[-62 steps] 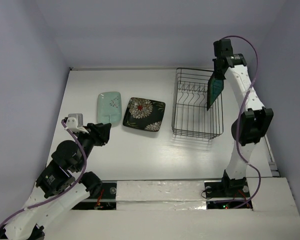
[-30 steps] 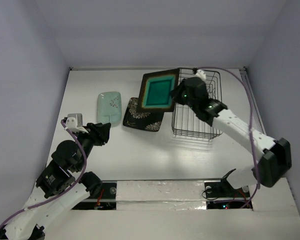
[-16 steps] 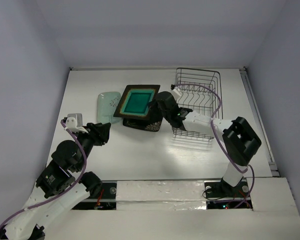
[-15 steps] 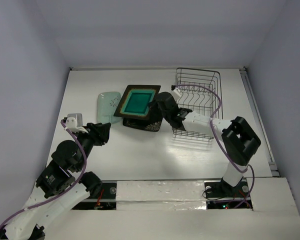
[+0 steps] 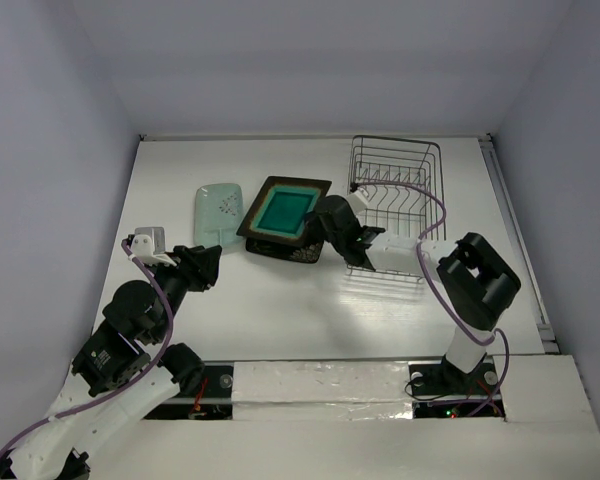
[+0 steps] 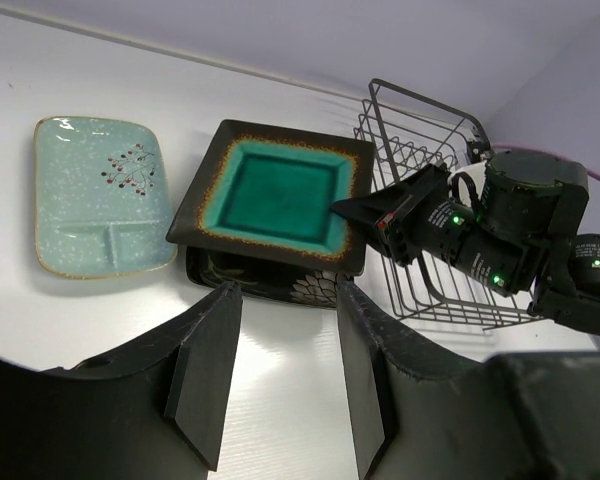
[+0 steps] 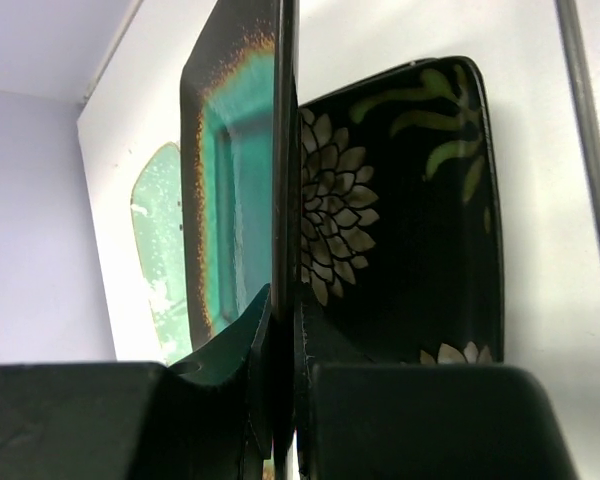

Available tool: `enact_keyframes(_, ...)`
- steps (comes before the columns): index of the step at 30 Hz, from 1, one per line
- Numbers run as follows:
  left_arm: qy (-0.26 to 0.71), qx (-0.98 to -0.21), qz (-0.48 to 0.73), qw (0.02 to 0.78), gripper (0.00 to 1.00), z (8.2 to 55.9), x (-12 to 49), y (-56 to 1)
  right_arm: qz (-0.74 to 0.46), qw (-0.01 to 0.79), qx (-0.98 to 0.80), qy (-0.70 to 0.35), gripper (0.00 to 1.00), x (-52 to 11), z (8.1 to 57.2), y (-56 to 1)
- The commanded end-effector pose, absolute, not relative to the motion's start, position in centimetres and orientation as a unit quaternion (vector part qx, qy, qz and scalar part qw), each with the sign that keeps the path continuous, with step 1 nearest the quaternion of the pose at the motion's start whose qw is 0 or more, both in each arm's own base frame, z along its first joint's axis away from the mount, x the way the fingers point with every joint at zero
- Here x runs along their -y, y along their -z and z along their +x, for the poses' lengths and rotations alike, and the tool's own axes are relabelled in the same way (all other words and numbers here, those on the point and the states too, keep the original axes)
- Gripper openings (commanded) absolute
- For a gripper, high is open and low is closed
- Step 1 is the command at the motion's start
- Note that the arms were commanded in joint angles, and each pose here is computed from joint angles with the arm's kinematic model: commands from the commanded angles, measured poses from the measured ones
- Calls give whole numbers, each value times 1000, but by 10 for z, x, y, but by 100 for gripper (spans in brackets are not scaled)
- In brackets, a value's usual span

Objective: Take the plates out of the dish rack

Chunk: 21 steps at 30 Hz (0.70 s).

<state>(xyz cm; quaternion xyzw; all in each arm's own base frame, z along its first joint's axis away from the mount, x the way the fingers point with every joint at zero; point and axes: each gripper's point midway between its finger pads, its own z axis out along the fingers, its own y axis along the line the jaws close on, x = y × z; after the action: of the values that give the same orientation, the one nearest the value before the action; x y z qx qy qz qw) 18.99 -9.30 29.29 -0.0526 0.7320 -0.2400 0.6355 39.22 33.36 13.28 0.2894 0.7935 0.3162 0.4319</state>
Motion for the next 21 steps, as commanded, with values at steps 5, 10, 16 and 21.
enact_keyframes(5,246,-718,-64,648,40,192,91,-301,309,471,-694,-449,0,-347,405,-217)
enact_keyframes(10,246,-718,-63,648,40,192,91,-301,297,462,-715,-432,0,-340,404,-197)
enact_keyframes(16,246,-719,-64,647,40,192,91,-301,279,446,-743,-413,36,-339,399,-179)
enact_keyframes(21,248,-717,-65,648,40,191,90,-301,255,436,-773,-383,63,-337,397,-169)
